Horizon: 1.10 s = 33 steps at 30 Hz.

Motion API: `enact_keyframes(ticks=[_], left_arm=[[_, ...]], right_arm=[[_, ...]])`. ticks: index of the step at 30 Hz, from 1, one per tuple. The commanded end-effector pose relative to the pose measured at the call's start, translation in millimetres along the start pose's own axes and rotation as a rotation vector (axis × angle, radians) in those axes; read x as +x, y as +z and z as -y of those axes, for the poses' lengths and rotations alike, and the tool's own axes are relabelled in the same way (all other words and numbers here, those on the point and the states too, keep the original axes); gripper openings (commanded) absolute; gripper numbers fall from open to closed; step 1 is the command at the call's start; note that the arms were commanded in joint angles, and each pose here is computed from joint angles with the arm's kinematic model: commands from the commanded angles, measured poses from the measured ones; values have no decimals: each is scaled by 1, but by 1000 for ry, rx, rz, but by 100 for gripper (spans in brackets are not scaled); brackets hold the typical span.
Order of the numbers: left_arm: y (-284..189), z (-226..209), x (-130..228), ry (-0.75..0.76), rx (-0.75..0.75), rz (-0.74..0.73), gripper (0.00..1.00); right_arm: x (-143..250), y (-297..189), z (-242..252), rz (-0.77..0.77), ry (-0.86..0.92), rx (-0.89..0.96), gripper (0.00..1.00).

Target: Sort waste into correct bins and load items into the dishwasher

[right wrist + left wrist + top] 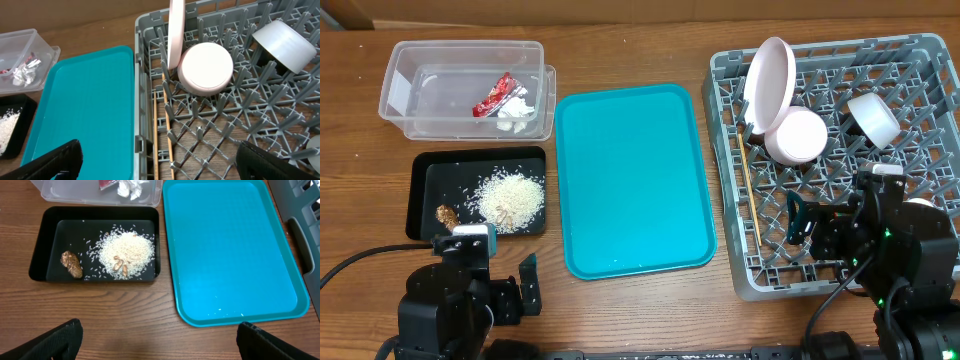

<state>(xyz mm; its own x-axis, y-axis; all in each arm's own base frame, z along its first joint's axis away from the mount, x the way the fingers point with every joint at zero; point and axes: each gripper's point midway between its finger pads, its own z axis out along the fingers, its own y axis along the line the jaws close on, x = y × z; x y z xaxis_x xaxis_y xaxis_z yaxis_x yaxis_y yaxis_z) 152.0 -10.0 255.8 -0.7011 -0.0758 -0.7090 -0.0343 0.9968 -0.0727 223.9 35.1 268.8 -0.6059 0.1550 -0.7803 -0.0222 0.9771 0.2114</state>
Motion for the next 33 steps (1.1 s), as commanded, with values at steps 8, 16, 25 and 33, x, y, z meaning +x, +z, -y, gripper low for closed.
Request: enact_keyframes(ticks=[8, 16, 25, 33], left_arm=[[0, -3, 1, -9, -13, 5, 100], [0, -3, 1, -9, -13, 5, 100], [0, -3, 1, -9, -13, 5, 100], [0, -3, 1, -9, -13, 5, 100]], right_arm=[[17, -6, 8, -20, 3, 26, 100], [26, -16, 15, 113, -1, 33, 100], [41, 0, 10, 328, -16, -73, 100], [43, 13, 5, 496, -35, -147, 100]])
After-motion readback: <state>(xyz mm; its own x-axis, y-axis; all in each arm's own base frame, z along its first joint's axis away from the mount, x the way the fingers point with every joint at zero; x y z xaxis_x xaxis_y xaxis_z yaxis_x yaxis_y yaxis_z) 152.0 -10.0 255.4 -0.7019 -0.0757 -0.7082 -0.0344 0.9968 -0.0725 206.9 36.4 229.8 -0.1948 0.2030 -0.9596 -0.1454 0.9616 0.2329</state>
